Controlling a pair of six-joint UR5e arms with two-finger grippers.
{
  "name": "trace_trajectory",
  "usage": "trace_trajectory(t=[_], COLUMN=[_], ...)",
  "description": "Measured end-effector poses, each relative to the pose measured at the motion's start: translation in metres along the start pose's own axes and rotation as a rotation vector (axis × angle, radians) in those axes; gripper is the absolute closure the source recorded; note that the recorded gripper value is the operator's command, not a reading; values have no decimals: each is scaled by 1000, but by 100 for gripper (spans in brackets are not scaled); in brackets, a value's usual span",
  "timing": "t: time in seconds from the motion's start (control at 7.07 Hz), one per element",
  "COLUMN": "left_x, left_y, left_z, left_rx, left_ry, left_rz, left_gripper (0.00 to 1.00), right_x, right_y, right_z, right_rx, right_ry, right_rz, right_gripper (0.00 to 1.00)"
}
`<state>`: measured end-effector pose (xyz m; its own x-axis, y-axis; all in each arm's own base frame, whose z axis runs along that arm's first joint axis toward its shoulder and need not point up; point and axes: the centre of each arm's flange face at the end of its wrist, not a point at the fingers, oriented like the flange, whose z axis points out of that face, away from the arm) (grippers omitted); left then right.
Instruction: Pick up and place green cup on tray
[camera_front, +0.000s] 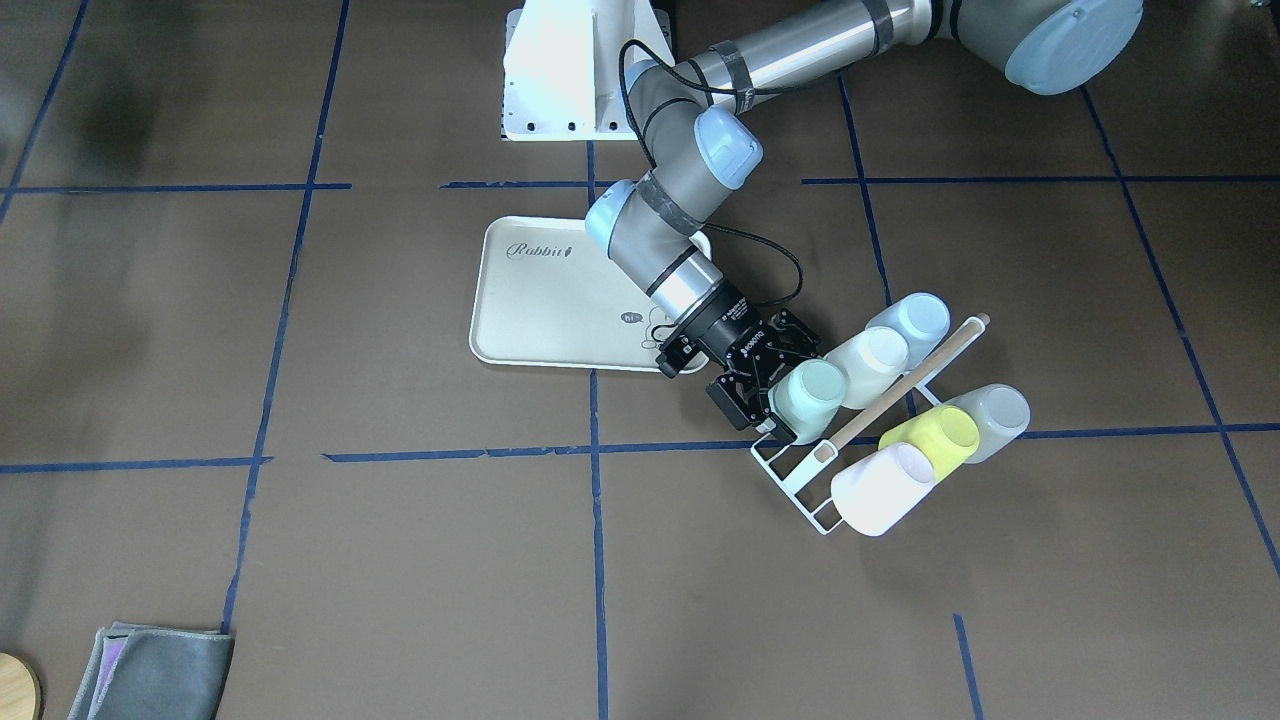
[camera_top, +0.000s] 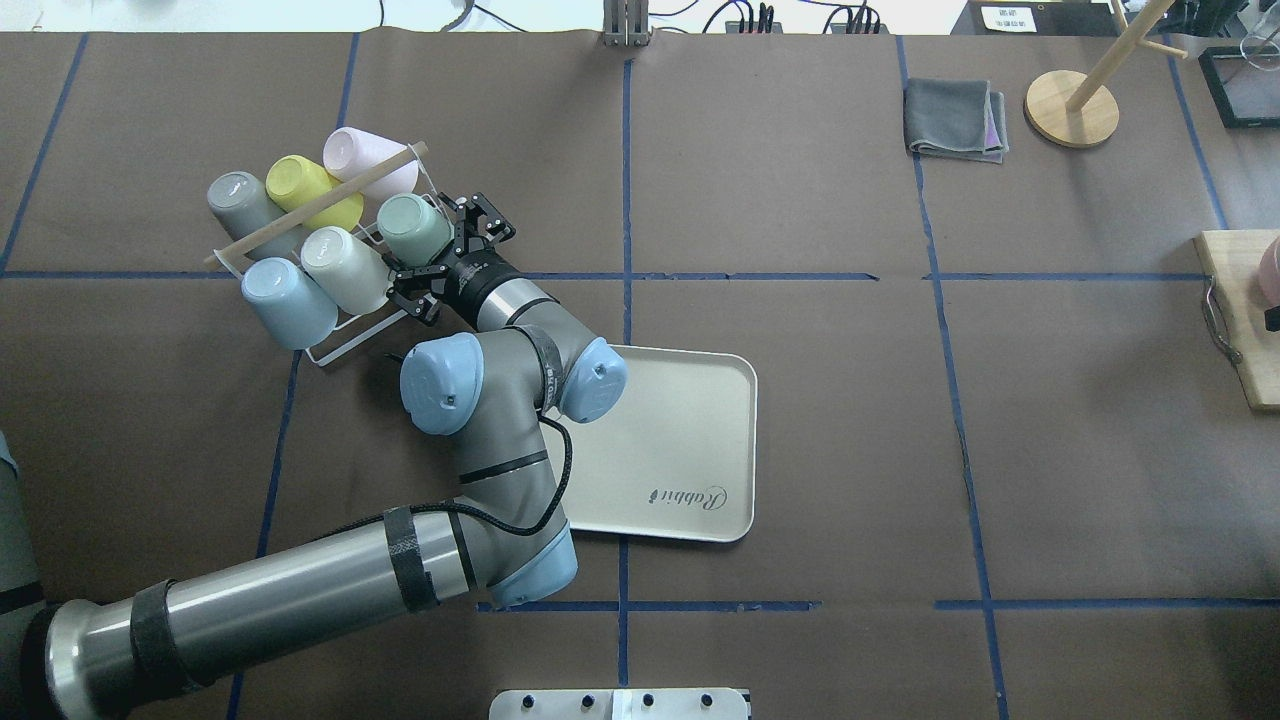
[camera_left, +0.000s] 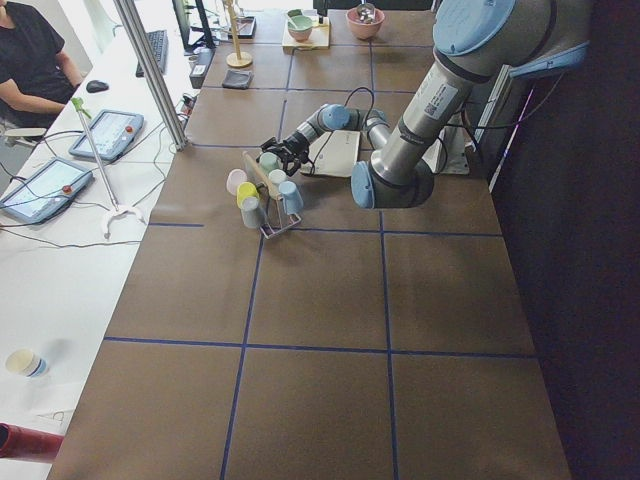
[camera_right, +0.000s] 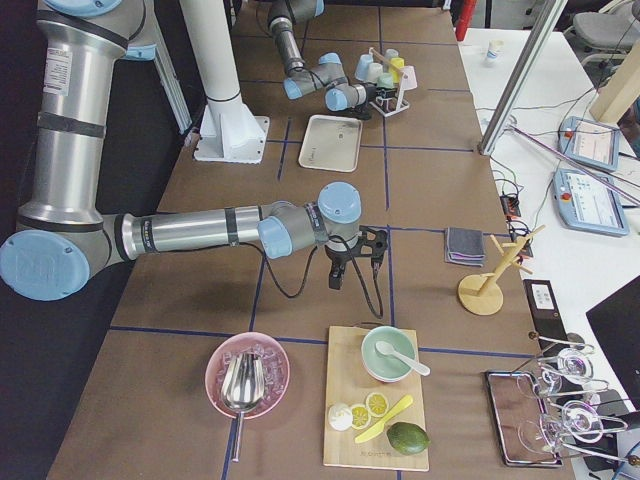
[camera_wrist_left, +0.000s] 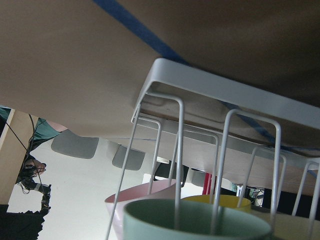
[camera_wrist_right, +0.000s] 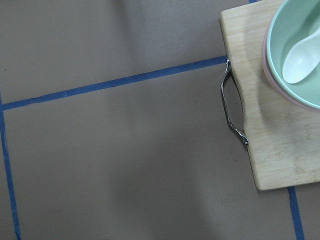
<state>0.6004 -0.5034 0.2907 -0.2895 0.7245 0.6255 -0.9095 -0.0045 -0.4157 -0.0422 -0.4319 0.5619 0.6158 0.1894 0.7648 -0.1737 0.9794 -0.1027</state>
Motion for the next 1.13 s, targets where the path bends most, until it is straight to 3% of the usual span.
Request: trace_trajectory(t=[0.14,0.28,0.42,0.71,1.13], left_x=[0,0,0,-2,-20], left_y=[0,0,1,4,60], left_z=[0,1,1,0,-15], left_rx=[0,-1,-1,-2,27], left_ry=[0,0,0,-1,-25], left_rz=[0,1,0,-5,-33], left_gripper=[19,49,61,72,72], right_x=[0,0,0,-1,-2], right_y=[0,0,0,1,0], right_z=[0,0,0,1,0], right_rx=[0,-1,-3,-12,-14], right_ry=[0,0,-2,-14,-20], right_rz=[0,1,2,3,3], right_gripper=[0,0,0,0,0])
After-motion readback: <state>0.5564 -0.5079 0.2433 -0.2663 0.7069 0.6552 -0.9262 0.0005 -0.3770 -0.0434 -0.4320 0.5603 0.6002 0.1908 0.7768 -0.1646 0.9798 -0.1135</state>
